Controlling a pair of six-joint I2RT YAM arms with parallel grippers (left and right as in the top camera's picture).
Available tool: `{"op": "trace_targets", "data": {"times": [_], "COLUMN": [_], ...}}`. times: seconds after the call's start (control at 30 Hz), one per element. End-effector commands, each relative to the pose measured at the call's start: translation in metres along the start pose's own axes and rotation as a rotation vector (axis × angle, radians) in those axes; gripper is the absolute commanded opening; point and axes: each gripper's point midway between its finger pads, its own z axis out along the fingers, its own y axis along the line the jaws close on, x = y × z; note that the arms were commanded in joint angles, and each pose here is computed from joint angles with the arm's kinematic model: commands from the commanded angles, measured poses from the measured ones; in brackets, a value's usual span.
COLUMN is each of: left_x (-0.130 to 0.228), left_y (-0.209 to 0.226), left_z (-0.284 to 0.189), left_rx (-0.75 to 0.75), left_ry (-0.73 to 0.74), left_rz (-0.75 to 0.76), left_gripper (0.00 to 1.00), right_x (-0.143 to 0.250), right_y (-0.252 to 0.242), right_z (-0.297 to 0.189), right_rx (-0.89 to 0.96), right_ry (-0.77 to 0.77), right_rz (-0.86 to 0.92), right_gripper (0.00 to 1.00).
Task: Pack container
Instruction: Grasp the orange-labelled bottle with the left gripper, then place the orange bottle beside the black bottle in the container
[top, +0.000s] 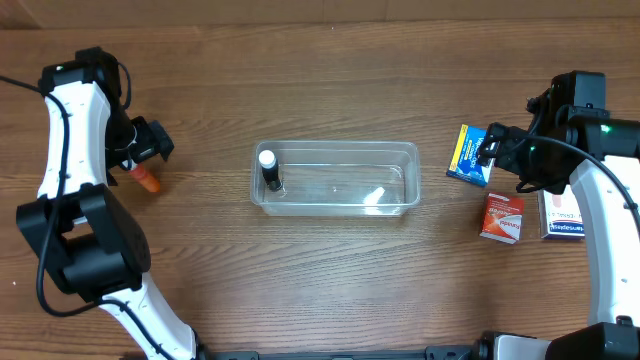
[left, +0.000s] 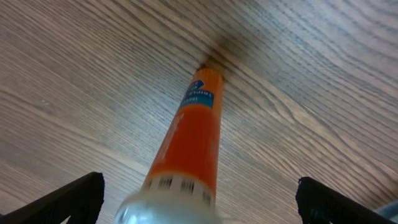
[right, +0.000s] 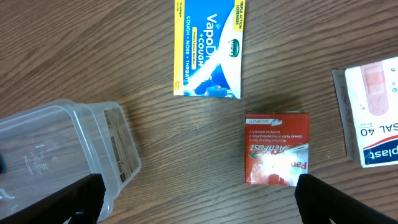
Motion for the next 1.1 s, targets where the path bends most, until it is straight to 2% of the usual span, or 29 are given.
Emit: {"op": "trace_targets", "data": {"times": [0.0,0.1,0.2,0.23,0.27,0.4,0.47,0.6,0.7,0.77,0.93,1.07], "left_x": [-0.002,-0.005,-0.008,-0.008,-0.008,-0.007,-0.005,-0.002,0.000,0.002,0.027,0.086], "left_y": [-0.001,-0.001,-0.002,-0.002,-0.002,-0.002,-0.001,0.000,-0.003,-0.007,-0.026,-0.054], "left_z": [0.018,0.019,0.019,0.019,0.019,0.019,0.019,0.019,0.011,-0.004,-0.080,-0.159], "left_rx": [-0.008,-0.010,-0.008,-0.009,-0.008,-0.010,-0.012,-0.016,0.001,0.032,0.179,0.324], "left_ry": [0.039,0.029,0.015,0.015,0.016,0.021,0.026,0.039,0.027,-0.007,-0.158,-0.325], "left_rz": [0.024,0.023,0.022,0.023,0.028,0.034,0.041,0.043,0.047,0.052,0.096,0.234], "left_gripper": [0.98,0.92,0.70,0.55,0.47,0.41,0.31,0.29,0.18,0.15,0.16,0.11], "right_x": [-0.008,-0.008,-0.008,-0.008,-0.008,-0.008,-0.008,-0.008,-0.008,-0.008,-0.008,-0.008], "right_y": [0.004,0.004,0.004,0.004,0.004,0.004,0.004,0.004,0.004,0.004,0.004,0.004], "right_z": [-0.008,-0.008,-0.008,-0.008,-0.008,-0.008,-0.008,-0.008,-0.008,-0.008,-0.008,-0.008], "right_rx": [-0.013,-0.013,-0.013,-0.013,-0.013,-0.013,-0.013,-0.013,-0.013,-0.013,-0.013,-0.013], "right_ry": [-0.030,-0.030,-0.030,-0.030,-0.030,-0.030,-0.030,-0.030,-0.030,-0.030,-0.030,-0.030], "right_rz": [-0.006,-0.006,-0.007,-0.006,-0.007,-0.007,-0.006,-0.007,-0.007,-0.006,-0.006,-0.006], "right_gripper": [1.00,1.00,1.00,1.00,1.00,1.00,1.00,1.00,1.00,1.00,1.00,1.00]}}
